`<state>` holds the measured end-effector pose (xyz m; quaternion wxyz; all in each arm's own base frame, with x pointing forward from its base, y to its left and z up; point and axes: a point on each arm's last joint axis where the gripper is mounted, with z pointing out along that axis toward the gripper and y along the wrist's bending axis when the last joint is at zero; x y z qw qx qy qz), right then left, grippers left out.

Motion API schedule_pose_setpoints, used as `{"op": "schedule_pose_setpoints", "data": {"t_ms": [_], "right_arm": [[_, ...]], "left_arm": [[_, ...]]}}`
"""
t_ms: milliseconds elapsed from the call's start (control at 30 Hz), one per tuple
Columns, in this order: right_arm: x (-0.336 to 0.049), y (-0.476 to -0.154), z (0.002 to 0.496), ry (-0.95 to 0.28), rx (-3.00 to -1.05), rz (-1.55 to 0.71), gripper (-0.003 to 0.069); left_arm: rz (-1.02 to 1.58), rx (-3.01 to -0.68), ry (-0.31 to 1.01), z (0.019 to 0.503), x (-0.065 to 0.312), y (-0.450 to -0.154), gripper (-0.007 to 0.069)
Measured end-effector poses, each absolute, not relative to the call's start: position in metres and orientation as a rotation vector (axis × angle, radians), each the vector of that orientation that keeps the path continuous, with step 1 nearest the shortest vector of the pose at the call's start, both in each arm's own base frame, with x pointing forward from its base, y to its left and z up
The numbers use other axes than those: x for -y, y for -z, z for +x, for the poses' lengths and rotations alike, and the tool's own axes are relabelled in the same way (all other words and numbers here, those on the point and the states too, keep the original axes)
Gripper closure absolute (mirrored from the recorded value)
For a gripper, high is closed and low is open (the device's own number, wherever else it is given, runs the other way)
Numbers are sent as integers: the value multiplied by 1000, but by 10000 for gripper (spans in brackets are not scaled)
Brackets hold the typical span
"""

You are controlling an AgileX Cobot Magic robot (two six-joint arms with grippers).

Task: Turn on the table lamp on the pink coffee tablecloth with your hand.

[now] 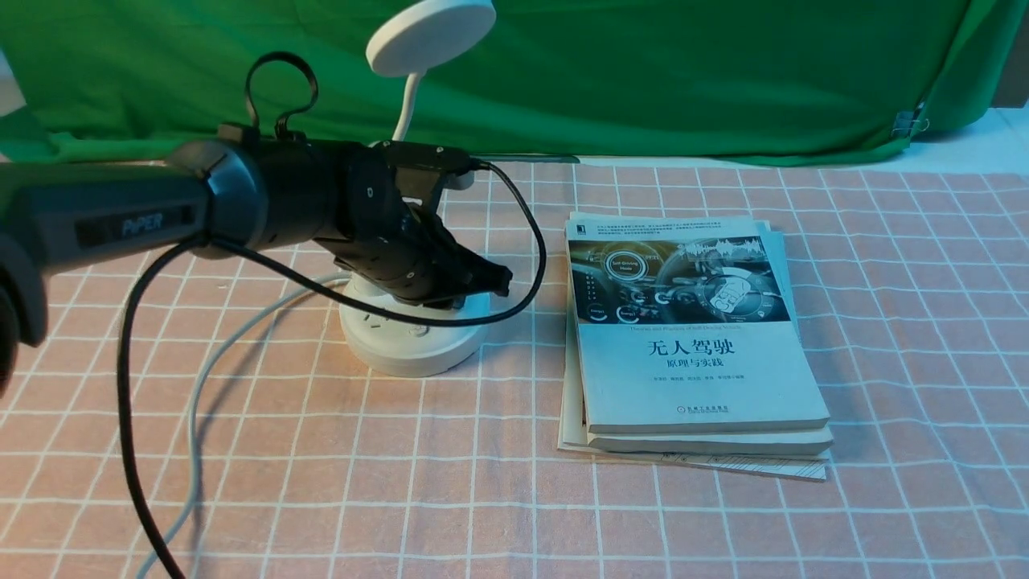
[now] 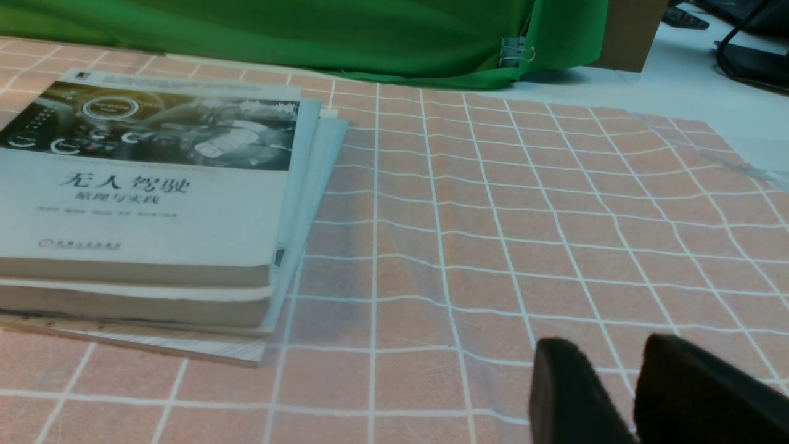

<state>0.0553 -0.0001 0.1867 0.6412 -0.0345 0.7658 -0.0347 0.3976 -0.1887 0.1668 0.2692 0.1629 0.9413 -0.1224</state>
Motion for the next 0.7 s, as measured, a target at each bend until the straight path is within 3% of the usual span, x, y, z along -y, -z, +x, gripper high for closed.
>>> {"op": "schedule_pose_setpoints", "data": {"t_ms": [267,400,567,700], "right_arm": [[0,-187,55,79,-1746,-79,421],[0,-187,55,79,-1746,-79,421],[0,-187,55,79,-1746,-79,421],[0,-187,55,79,-1746,-79,421]], "left_arm": [[429,-2520,334,400,189,-169,604],[412,-2529,364,390,187,-185,604],[345,-2499,505,367,187,-238,604],[367,-2569,526,344,189,-230,604]]}}
